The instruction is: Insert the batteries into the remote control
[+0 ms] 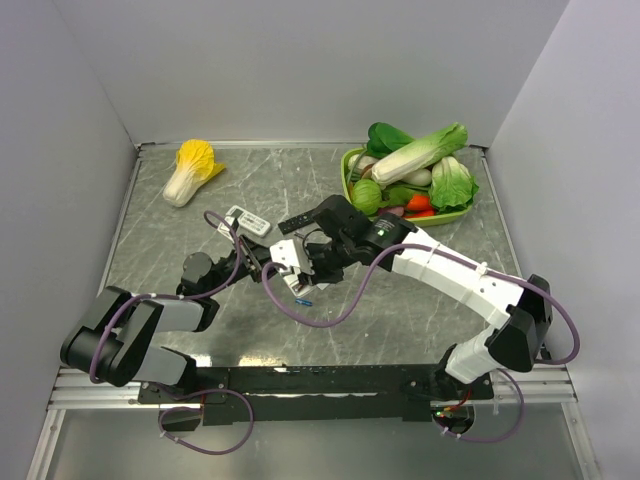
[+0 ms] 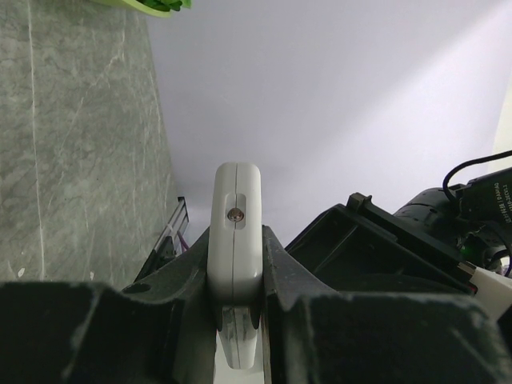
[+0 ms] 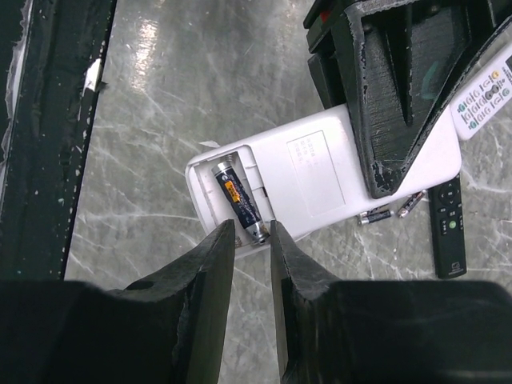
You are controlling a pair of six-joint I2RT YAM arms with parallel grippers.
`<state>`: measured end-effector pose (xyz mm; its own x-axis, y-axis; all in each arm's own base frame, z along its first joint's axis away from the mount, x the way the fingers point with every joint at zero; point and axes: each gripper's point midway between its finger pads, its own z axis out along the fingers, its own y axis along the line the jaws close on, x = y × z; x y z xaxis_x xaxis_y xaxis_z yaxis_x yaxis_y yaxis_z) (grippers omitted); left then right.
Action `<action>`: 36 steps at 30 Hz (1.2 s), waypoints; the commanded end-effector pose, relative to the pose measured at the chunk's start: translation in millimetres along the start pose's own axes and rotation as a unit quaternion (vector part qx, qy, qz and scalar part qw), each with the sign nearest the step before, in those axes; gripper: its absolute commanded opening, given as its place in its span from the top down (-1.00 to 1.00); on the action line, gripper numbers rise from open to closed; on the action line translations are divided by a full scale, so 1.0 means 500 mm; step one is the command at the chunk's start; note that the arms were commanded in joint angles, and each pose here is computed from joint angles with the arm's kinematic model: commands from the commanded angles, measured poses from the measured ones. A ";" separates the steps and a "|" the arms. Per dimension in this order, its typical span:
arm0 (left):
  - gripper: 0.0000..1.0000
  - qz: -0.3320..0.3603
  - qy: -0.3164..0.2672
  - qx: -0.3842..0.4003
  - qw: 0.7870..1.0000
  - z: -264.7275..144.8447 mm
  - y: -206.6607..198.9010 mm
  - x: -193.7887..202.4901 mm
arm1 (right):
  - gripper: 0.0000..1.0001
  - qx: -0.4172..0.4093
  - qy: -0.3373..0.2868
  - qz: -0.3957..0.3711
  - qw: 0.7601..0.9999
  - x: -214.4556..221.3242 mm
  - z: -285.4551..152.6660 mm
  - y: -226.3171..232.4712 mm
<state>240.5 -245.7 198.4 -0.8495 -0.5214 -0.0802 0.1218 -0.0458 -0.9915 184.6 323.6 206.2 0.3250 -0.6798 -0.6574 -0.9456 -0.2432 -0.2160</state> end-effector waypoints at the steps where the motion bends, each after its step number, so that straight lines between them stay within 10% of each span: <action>1: 0.97 0.185 0.010 0.243 0.952 -0.047 -0.227 0.043 | 0.35 0.000 -0.005 -0.027 1.000 -0.023 -0.001 -0.010; 36: 0.97 0.177 0.005 0.237 0.955 -0.048 -0.218 0.041 | 0.98 0.035 0.069 -0.057 0.995 0.003 -0.041 -0.013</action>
<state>239.6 -246.2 196.1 -0.8521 -0.5161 -0.0874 0.1238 -0.0365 -0.9916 182.3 321.7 196.3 0.3894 -0.7364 -0.5532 -0.9209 -0.3016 -0.2468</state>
